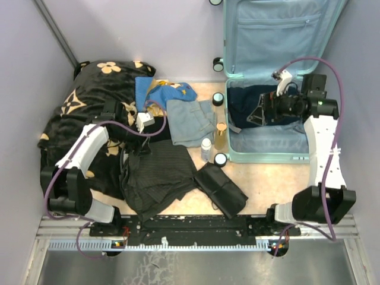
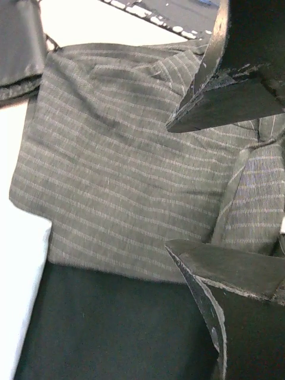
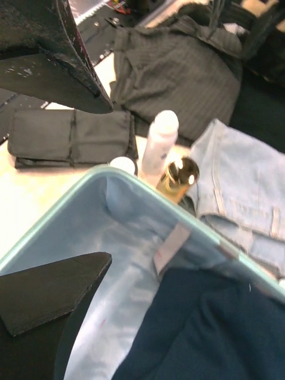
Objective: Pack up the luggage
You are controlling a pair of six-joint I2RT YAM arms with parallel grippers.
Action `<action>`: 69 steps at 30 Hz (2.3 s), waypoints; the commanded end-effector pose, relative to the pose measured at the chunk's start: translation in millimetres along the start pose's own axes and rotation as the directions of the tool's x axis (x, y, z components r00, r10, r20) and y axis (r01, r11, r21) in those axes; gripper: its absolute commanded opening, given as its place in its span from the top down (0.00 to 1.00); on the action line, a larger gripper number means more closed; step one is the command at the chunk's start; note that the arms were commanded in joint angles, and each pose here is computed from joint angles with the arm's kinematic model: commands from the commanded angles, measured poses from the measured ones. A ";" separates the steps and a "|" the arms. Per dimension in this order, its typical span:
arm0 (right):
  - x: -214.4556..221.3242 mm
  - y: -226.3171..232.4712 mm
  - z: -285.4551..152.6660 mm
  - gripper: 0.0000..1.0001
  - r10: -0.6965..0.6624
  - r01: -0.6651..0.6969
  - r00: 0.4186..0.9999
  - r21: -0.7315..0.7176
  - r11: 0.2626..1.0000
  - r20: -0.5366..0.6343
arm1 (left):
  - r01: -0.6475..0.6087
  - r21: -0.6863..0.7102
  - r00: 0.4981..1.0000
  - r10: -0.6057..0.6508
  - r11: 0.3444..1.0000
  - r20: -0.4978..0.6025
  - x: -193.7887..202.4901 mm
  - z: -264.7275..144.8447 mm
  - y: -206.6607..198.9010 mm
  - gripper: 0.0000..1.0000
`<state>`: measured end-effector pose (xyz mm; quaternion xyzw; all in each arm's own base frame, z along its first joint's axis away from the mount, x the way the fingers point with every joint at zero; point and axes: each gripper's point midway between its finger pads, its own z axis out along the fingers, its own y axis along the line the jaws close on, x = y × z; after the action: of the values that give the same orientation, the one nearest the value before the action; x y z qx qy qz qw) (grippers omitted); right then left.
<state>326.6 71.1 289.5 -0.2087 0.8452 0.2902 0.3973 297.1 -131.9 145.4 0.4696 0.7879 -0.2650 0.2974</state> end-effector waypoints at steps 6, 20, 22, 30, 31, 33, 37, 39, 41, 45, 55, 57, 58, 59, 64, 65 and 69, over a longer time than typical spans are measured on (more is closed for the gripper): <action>9.5 112.0 7.5 0.01 -0.144 0.160 0.980 -0.114 0.980 0.136 | -0.342 0.148 0.940 0.336 0.928 0.066 0.3 38.8 -86.9 0.24; 98.5 150.7 45.8 0.05 -0.103 0.099 0.995 -0.208 0.973 -0.010 | -0.582 -0.036 0.806 0.582 0.812 0.104 13.0 113.4 -154.0 0.00; 101.6 151.5 50.2 0.05 -0.094 0.087 0.995 -0.208 0.974 -0.021 | -0.595 -0.009 0.802 0.594 0.804 0.071 25.0 122.3 -154.1 0.04; 114.1 168.5 79.2 0.04 -0.065 0.050 0.995 -0.172 0.984 -0.081 | -0.587 0.185 0.785 0.610 0.788 -0.109 101.5 101.3 -134.2 0.43; 115.2 170.6 84.3 0.04 -0.058 0.044 0.995 -0.157 0.987 -0.087 | -0.586 0.209 0.782 0.614 0.783 -0.109 109.7 94.3 -134.2 0.46; 114.0 177.1 93.3 0.03 -0.048 0.037 0.996 -0.130 0.991 -0.078 | -0.600 0.241 0.762 0.637 0.763 -0.121 126.9 79.9 -136.1 0.51; 113.2 204.6 114.9 0.01 -0.075 0.069 0.996 -0.110 0.991 -0.044 | -0.616 0.245 0.756 0.650 0.749 -0.085 131.7 63.4 -145.8 0.38; 111.3 212.0 128.0 0.01 -0.050 0.046 0.998 -0.093 0.995 -0.036 | -0.605 0.190 0.786 0.618 0.773 -0.008 106.0 55.4 -153.2 0.18; 110.4 215.5 143.2 0.01 -0.004 0.001 0.999 -0.068 0.998 -0.041 | -0.564 0.084 0.826 0.560 0.821 0.073 72.4 44.3 -154.2 0.09; 112.2 222.0 169.9 0.01 0.099 -0.101 0.992 -0.027 0.995 -0.078 | -0.470 -0.112 0.859 0.483 0.875 0.169 28.5 18.4 -144.0 0.02; 153.3 221.7 215.6 0.01 0.161 -0.142 0.966 0.108 0.984 -0.200 | -0.072 -0.383 0.909 0.219 0.921 0.355 -36.0 -44.6 -112.2 0.00; 164.5 217.5 222.0 0.01 0.181 -0.152 0.959 0.141 0.978 -0.218 | 0.009 -0.434 0.896 0.185 0.901 0.403 -47.4 -59.4 -97.1 0.00; 169.9 215.8 224.8 0.01 0.190 -0.157 0.954 0.153 0.976 -0.232 | 0.053 -0.455 0.891 0.163 0.889 0.423 -51.9 -66.5 -89.7 0.00; 175.2 214.2 227.4 0.01 0.192 -0.153 0.949 0.164 0.974 -0.250 | 0.094 -0.473 0.887 0.142 0.876 0.440 -56.5 -74.0 -82.7 0.00; 204.1 204.5 242.8 0.01 0.200 -0.131 0.919 0.216 0.967 -0.339 | 0.279 -0.488 0.845 0.030 0.827 0.533 -73.9 -104.2 -62.2 0.00; 208.2 203.7 244.9 0.01 0.202 -0.130 0.915 0.218 0.967 -0.349 | 0.311 -0.483 0.836 0.006 0.819 0.549 -75.0 -108.1 -59.3 0.00; 221.9 199.0 255.7 0.03 0.206 -0.120 0.901 0.238 0.964 -0.381 | 0.405 -0.471 0.806 -0.063 0.784 0.589 -73.1 -116.4 -45.6 0.00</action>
<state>209.6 344.5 40.5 -0.1578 0.9513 0.1769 0.1969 250.5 -120.5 268.2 0.2245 0.7610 -0.1516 0.5895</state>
